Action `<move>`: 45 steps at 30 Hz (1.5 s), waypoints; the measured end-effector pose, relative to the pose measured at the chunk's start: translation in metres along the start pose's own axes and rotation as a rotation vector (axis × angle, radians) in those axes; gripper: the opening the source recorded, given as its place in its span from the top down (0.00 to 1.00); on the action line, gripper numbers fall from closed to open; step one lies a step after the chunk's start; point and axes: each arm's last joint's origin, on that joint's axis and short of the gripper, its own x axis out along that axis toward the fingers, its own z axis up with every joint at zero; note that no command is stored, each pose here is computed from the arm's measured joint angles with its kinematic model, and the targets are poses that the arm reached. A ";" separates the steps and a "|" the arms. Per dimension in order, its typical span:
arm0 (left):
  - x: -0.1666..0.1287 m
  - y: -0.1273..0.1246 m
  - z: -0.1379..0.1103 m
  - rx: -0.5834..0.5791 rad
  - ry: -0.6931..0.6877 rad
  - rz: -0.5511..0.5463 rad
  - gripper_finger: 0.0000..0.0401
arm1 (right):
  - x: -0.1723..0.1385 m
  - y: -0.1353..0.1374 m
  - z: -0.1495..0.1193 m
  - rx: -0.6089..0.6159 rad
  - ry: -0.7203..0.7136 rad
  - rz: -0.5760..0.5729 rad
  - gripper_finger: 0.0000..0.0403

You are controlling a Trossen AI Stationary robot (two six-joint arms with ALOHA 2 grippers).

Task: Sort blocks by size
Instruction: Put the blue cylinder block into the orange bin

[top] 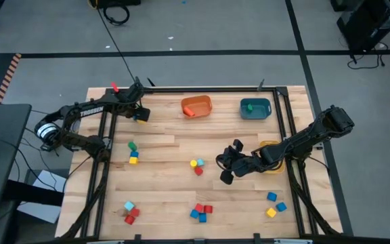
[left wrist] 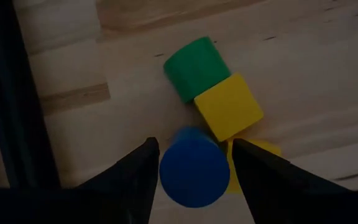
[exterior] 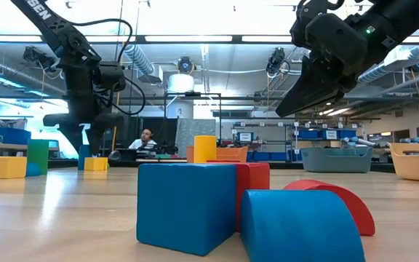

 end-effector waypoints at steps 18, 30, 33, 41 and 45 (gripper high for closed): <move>0.000 -0.001 0.000 0.031 0.007 -0.017 0.65 | 0.000 0.000 0.000 0.000 0.000 0.000 0.97; -0.018 -0.003 0.010 0.075 -0.056 -0.043 0.65 | 0.000 0.000 0.000 0.000 -0.001 -0.001 0.94; -0.030 -0.009 0.016 0.085 -0.097 -0.070 0.65 | 0.000 0.000 0.000 0.000 0.000 -0.001 0.96; -0.064 -0.048 0.030 0.173 -0.227 -0.298 0.65 | 0.000 0.000 0.000 -0.019 -0.001 -0.001 0.94; -0.081 -0.072 0.033 0.199 -0.320 -0.401 0.65 | 0.000 0.000 0.000 -0.019 -0.001 -0.001 0.94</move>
